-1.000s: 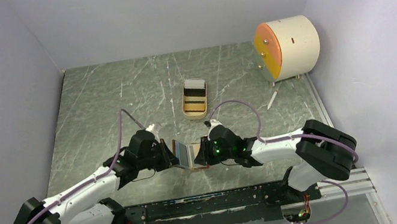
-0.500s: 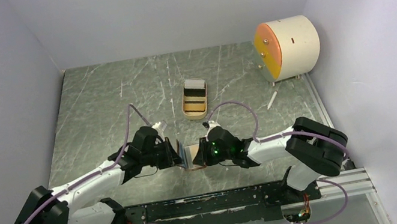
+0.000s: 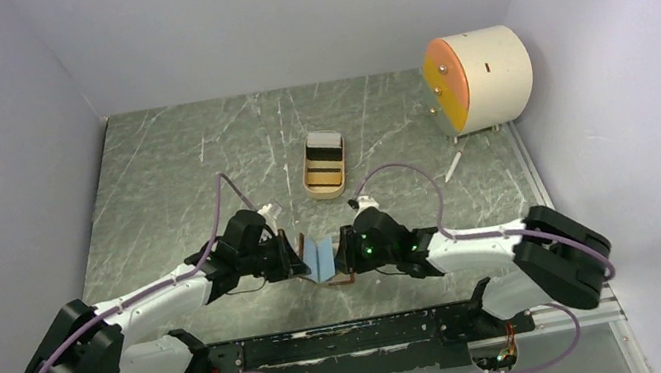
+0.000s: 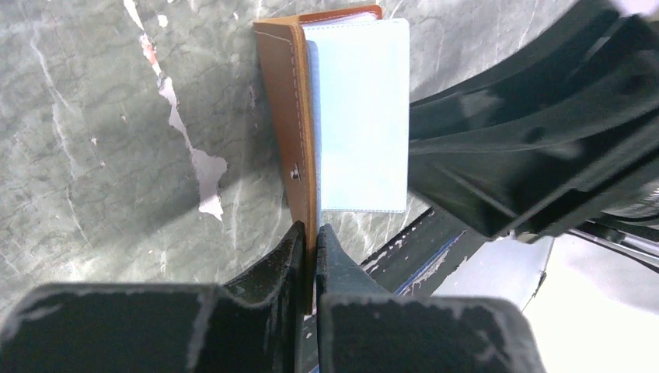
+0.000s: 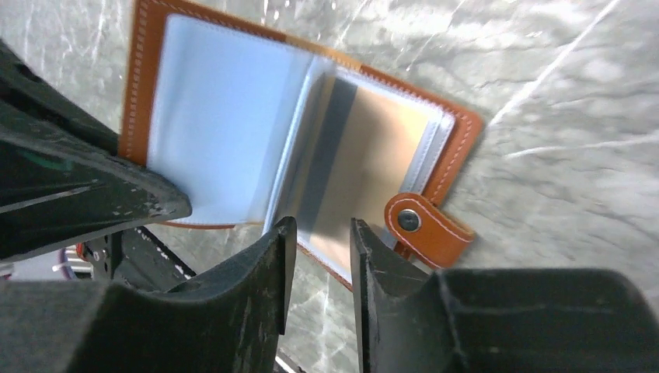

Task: Put the credit cards into the card holder
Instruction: Turn over the card slot in the card holder, then pick up the credit card from the storage box.

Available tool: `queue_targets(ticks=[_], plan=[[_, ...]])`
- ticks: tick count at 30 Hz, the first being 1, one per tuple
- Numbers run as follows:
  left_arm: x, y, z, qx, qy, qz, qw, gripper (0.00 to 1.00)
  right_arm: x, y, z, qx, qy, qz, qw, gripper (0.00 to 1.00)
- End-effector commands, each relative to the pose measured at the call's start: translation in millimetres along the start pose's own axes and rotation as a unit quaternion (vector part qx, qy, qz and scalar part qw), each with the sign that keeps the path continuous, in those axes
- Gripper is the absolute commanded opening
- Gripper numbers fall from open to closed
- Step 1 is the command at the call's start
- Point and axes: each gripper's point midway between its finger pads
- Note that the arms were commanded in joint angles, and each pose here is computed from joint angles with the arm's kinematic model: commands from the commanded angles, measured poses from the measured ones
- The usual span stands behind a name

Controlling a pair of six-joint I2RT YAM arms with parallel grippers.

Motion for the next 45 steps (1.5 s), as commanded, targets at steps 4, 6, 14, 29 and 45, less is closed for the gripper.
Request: queue_targets(ticks=[4, 6, 14, 29, 45], plan=[[2, 5, -3, 0.006, 0.0, 0.001, 1.0, 0.09, -52, 40, -13, 0.065, 0.078, -0.056, 0.993, 0.46], [3, 6, -4, 0.009, -0.003, 0.003, 1.0, 0.09, -68, 47, -10, 0.07, 0.106, -0.072, 0.989, 0.49], [7, 7, -3, 0.02, 0.007, 0.0, 1.0, 0.15, -157, 47, -4, 0.113, 0.241, -0.121, 0.956, 0.66], [11, 7, -2, 0.037, 0.021, -0.001, 0.999, 0.19, -278, -10, -54, 0.222, 0.51, -0.09, 0.826, 0.71], [10, 10, -8, 0.049, 0.026, -0.004, 0.998, 0.19, -302, -74, -94, 0.2, 0.605, -0.037, 0.77, 0.74]])
Point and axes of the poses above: each gripper's point midway between its finger pads, its own y axis back along the fingers, its own z axis along the line the jaws close on, x = y × z, and after that the axes turned 5 degrees about y, right-handed
